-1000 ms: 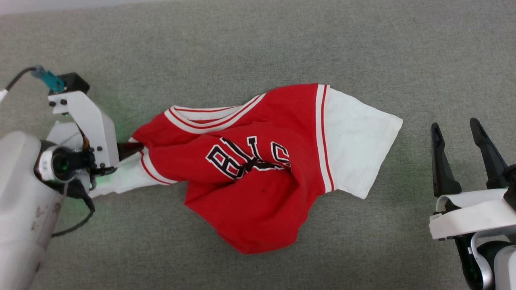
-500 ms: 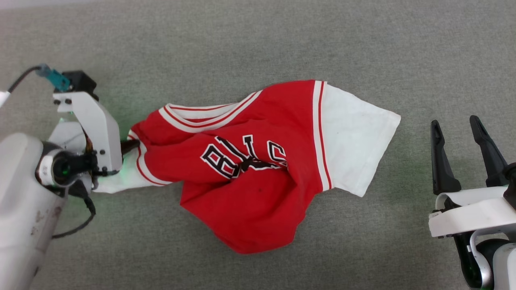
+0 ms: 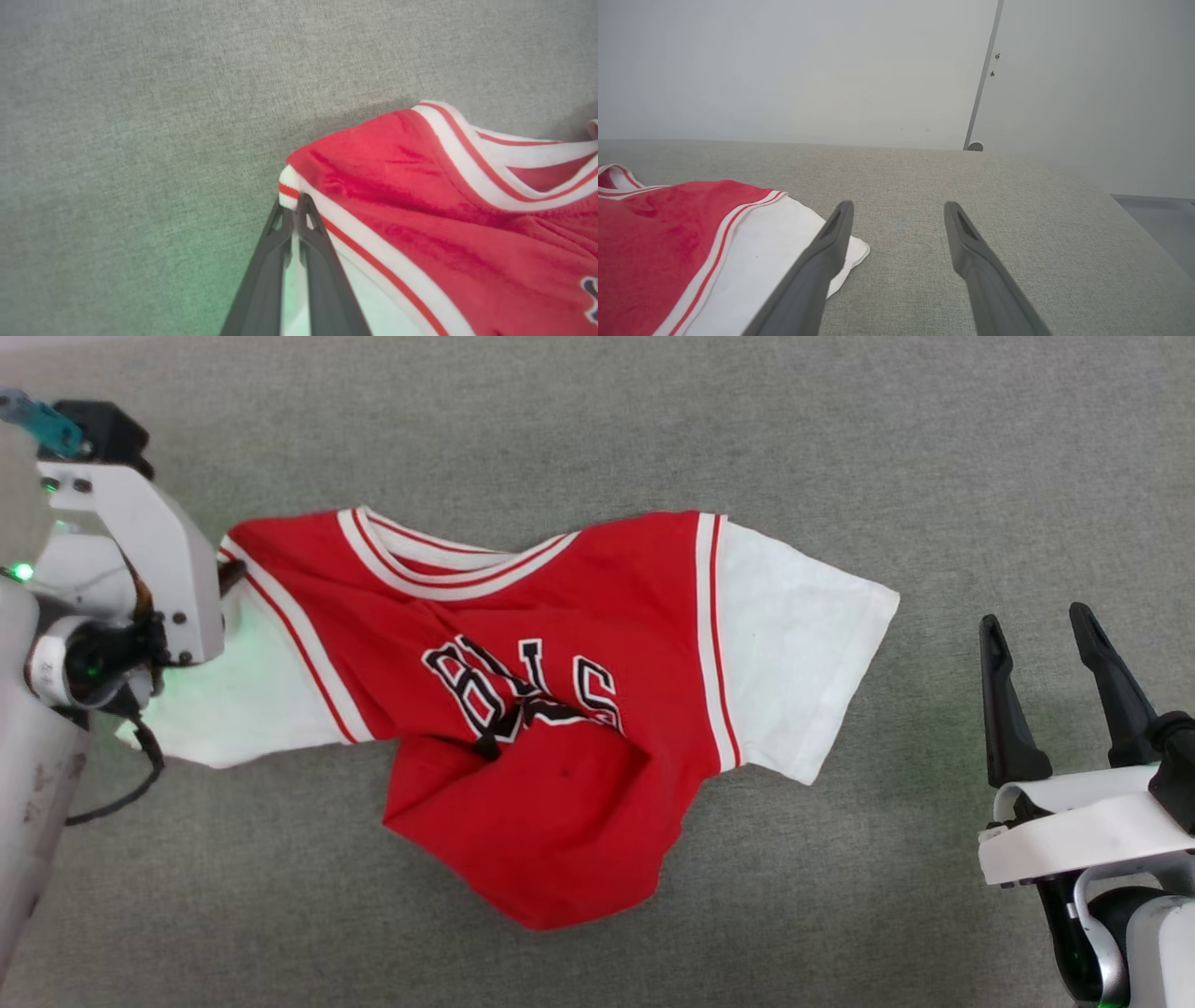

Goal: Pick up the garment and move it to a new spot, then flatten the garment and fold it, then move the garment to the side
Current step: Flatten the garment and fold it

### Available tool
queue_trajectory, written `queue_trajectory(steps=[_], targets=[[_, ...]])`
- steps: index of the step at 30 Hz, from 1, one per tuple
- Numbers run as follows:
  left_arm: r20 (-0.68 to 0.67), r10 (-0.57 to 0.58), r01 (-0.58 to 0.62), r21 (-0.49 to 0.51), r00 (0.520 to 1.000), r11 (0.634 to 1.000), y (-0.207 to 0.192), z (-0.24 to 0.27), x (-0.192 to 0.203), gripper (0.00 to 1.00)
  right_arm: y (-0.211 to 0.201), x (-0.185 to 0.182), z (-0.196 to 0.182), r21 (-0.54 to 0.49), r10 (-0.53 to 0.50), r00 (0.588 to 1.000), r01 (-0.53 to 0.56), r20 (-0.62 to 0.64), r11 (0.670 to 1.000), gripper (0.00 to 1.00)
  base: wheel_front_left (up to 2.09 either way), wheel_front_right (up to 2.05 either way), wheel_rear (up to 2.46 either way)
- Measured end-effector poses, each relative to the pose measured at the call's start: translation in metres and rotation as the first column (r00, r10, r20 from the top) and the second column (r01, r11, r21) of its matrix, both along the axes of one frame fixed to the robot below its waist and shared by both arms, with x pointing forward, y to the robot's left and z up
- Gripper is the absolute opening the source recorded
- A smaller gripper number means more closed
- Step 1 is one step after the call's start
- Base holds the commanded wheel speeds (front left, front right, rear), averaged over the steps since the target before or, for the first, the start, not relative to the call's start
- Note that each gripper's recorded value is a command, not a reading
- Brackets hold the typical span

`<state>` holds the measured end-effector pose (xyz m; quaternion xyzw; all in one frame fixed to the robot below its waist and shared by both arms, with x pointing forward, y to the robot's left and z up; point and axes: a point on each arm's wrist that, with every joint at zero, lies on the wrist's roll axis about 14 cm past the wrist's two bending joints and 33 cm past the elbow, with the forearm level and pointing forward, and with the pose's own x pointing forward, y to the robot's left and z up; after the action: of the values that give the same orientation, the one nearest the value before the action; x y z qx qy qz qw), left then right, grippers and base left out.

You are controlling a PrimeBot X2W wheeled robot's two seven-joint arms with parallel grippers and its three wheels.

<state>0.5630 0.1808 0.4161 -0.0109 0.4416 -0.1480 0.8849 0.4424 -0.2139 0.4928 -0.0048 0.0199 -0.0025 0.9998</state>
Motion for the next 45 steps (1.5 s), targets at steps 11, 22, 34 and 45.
queue_trajectory(steps=[11,22,34,45], targets=[[0.013,0.013,-0.013,0.005,1.0,1.0,0.002,-0.01,0.005,0.3,-0.002,0.0,0.0,0.001,-0.005,1.0,0.005,0.001,1.0,1.0,0.0,0.0,0.0],[0.075,0.009,-0.008,-0.011,0.997,1.0,0.004,0.023,0.0,1.0,0.008,0.0,0.013,0.013,0.022,0.999,-0.022,0.033,1.0,1.0,0.0,0.0,0.0],[0.147,0.038,-0.037,-0.009,0.988,0.999,0.03,0.06,-0.032,1.0,0.016,-0.012,0.049,0.008,0.041,0.989,-0.043,0.139,0.999,1.0,0.0,0.0,0.0],[-0.018,0.122,-0.123,-0.007,0.992,0.992,0.049,0.032,-0.081,1.0,0.017,-0.02,0.072,0.002,0.039,0.978,-0.04,0.206,0.999,1.0,0.0,0.0,0.0]])
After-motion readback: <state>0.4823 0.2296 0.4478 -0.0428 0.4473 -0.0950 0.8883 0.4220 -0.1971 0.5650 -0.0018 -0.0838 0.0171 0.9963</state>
